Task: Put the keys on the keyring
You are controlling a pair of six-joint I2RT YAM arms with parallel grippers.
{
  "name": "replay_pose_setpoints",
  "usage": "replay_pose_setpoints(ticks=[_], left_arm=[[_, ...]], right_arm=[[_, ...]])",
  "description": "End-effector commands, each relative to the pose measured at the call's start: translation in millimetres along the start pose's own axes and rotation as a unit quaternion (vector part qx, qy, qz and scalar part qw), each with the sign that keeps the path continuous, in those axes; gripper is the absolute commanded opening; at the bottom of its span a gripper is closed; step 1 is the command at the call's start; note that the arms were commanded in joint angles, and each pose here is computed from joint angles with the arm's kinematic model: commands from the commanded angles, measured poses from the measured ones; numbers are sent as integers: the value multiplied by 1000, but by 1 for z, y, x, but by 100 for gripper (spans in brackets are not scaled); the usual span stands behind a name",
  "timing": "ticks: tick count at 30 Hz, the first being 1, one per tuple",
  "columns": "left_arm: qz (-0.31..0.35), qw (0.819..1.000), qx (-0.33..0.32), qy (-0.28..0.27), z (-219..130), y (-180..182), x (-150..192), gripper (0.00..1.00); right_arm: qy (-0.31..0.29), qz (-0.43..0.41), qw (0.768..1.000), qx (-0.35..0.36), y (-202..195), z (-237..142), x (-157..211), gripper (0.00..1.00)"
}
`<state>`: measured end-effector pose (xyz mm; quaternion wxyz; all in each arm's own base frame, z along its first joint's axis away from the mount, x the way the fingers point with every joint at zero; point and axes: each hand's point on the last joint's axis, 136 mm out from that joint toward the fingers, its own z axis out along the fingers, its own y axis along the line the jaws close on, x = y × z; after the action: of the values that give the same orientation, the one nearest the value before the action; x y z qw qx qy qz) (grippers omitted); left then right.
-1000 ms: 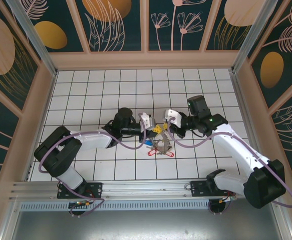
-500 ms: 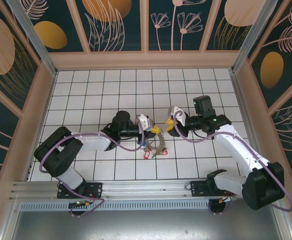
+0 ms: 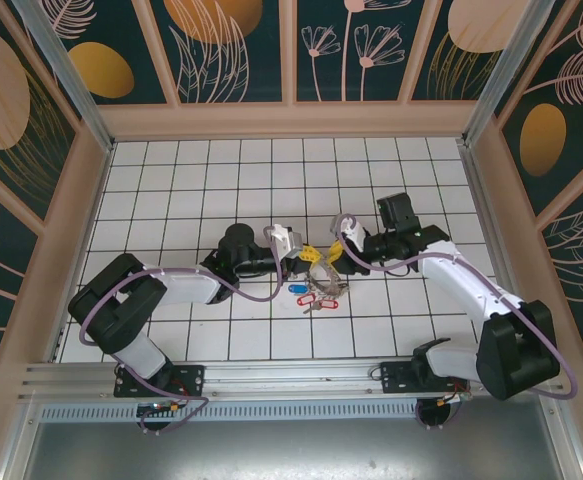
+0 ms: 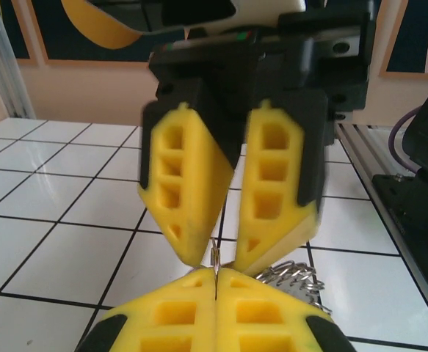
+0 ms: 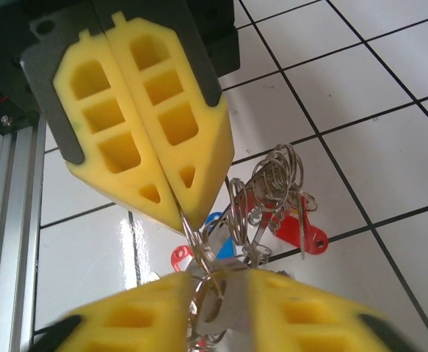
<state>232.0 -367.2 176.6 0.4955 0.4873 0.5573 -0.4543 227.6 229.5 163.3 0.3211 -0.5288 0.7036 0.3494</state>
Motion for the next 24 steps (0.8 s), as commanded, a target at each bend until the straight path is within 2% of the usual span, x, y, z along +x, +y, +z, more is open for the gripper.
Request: replay_pose_setpoints(ticks=[1,10,14,17,21,24], left_arm=[[18,999,14,-38,1,-6,-19,0],[22,998,5,-59,-3,-5,-25,0],[19,997,5,-70,-4,-6,-27,0],[17,997,9,-76,-3,-7,-29,0],[15,996,12,-82,-3,-7,-32,0],[14,996,14,-82,-3,-7,-31,0]], right_arm=[[-11,3,1000,-15,3,2,-8,1],[-10,57,998,-4,-5,-4,4,0],[-14,53,998,-18,2,-5,4,17],[-40,7,999,-27,12,-13,-9,21],[-59,-54,997,-4,16,-24,-24,25],[-55,-68,996,19,12,-29,-26,28]])
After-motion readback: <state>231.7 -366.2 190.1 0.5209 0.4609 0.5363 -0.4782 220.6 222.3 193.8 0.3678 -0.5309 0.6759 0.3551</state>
